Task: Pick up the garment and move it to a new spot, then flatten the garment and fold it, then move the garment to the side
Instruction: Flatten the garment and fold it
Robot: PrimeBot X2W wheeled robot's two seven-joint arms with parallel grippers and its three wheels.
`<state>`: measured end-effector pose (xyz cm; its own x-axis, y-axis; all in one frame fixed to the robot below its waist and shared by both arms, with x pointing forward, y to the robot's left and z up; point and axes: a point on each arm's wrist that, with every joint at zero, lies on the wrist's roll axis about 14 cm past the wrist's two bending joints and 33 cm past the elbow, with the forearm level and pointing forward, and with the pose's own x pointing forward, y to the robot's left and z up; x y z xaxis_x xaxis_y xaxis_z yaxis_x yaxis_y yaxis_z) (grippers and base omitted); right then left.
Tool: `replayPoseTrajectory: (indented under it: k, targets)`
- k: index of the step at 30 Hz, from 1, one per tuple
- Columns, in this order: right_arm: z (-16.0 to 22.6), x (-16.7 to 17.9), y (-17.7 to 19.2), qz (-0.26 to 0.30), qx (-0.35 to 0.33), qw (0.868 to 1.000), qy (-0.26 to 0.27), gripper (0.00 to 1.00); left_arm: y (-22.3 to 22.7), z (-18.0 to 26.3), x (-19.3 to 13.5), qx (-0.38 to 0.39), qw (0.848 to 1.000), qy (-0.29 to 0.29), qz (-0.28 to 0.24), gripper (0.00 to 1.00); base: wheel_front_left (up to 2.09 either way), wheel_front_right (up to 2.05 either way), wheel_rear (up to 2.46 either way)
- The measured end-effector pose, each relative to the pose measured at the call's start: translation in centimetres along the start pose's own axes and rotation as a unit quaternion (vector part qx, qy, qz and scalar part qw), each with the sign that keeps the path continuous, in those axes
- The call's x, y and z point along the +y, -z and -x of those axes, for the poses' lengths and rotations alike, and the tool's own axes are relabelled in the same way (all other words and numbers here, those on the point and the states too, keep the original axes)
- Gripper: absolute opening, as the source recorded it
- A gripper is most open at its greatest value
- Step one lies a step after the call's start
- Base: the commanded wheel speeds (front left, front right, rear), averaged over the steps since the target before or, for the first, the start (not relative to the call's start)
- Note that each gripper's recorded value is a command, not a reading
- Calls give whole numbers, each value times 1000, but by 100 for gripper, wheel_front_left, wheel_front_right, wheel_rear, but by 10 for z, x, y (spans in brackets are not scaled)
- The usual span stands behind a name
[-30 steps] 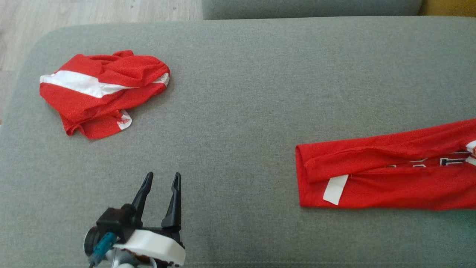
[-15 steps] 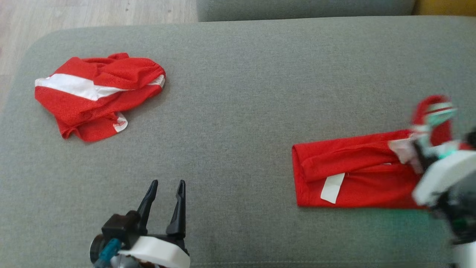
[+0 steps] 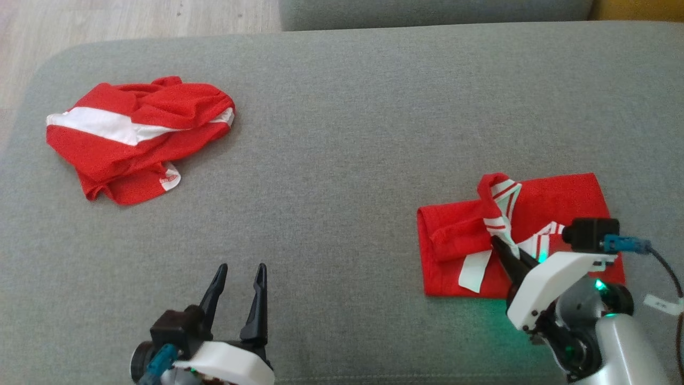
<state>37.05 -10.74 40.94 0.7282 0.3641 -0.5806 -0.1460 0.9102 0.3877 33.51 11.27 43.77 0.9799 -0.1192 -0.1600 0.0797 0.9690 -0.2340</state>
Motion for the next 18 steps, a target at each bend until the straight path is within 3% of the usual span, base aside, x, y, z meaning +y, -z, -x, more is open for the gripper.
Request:
replayPoseTrajectory:
  k: [8,11,12,13,14,18]
  targets:
    - [-10,9,8,-14,-5,1000,-17,1,1,-3,-3,1,1000,6,-1,100,0,0,0]
    - [-14,24,-6,-21,-32,998,-43,16,0,-4,-5,0,1000,9,-1,100,0,0,0]
    - [-15,29,-7,-25,-36,998,-53,26,0,-4,-5,1,1000,10,-1,100,0,0,0]
    - [-16,33,-8,-29,-37,997,-60,51,1,-4,-5,2,1000,11,-1,100,0,0,0]
    - [-16,36,-7,-32,-37,997,-65,100,2,-4,-6,3,1000,13,-1,100,0,0,0]
    - [-15,50,-8,-42,-48,994,-89,100,1,-3,-7,2,1000,14,-2,100,0,0,0]
